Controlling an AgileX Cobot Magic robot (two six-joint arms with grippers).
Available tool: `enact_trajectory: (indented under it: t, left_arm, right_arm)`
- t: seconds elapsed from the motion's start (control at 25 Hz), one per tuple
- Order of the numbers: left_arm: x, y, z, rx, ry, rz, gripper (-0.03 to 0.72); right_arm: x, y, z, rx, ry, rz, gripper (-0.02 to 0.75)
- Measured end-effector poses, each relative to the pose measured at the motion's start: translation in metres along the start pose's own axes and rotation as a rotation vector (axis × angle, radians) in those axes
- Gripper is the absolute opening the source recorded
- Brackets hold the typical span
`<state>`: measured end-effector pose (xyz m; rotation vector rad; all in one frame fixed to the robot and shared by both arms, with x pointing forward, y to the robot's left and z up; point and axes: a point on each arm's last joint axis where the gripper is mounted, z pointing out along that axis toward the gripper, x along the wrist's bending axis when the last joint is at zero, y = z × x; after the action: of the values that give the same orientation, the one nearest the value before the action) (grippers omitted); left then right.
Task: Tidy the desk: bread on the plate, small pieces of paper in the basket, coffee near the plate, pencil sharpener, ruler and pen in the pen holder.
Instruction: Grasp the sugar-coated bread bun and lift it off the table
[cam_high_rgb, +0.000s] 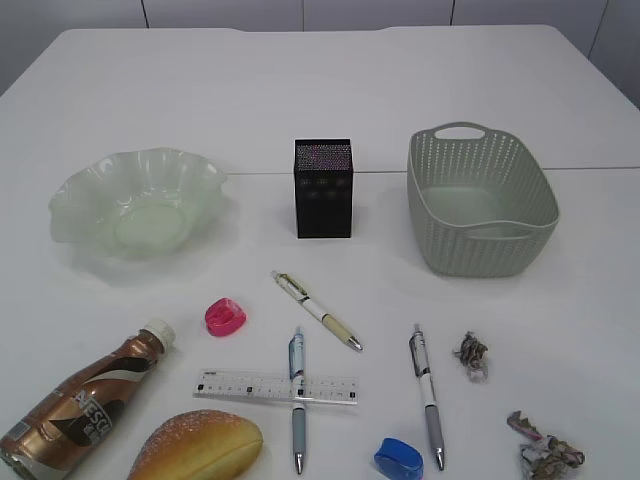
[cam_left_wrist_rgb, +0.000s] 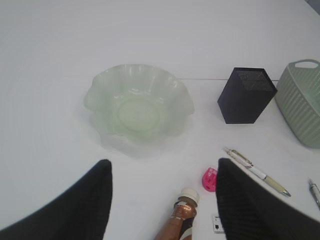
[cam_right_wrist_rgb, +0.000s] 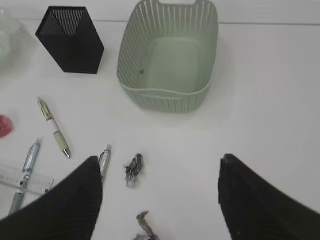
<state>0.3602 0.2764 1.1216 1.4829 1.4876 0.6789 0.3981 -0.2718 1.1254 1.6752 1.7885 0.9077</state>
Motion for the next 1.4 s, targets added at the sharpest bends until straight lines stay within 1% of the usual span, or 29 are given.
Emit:
enact_trajectory:
  t: [0.16, 0.32, 0.52, 0.76, 0.92, 1.04, 1.08, 1.2, 1.32, 1.4]
  left_arm:
    - [-0.001, 0.007, 0.01, 0.039, 0.007, 0.0, 0.479]
    - [0.0, 0.007, 0.025, 0.131, 0.019, -0.004, 0.479]
    - [0.002, 0.005, 0.042, 0.221, 0.034, -0.007, 0.479]
    - [-0.001, 0.022, 0.066, 0.315, 0.041, 0.007, 0.479]
    - [-0.008, 0.028, 0.082, 0.404, 0.02, 0.067, 0.479]
    - [-0.009, 0.028, 0.093, 0.462, 0.017, 0.088, 0.479]
    - [-0.009, 0.029, 0.094, 0.468, 0.013, 0.103, 0.479]
    - [-0.011, 0.029, 0.094, 0.489, -0.012, 0.187, 0.479]
    - [-0.015, 0.031, 0.092, 0.491, -0.033, 0.22, 0.479]
    - [-0.019, 0.031, 0.091, 0.499, -0.064, 0.251, 0.479]
  right_arm:
    - [0.005, 0.001, 0.013, 0.076, 0.009, -0.021, 0.532]
    - [0.005, 0.0, 0.015, 0.09, 0.009, -0.026, 0.532]
    - [0.014, -0.001, 0.018, 0.109, 0.041, -0.068, 0.531]
    - [0.02, -0.003, 0.04, 0.22, 0.041, -0.088, 0.531]
    - [0.02, -0.005, 0.051, 0.275, 0.032, -0.093, 0.532]
    - [0.021, -0.005, 0.055, 0.29, 0.029, -0.093, 0.532]
    - [0.021, -0.004, 0.055, 0.292, 0.029, -0.093, 0.532]
    - [0.022, 0.004, 0.055, 0.295, 0.028, -0.093, 0.531]
    - [0.023, 0.011, 0.056, 0.306, 0.026, -0.093, 0.531]
    - [0.024, 0.014, 0.057, 0.326, 0.021, -0.095, 0.531]
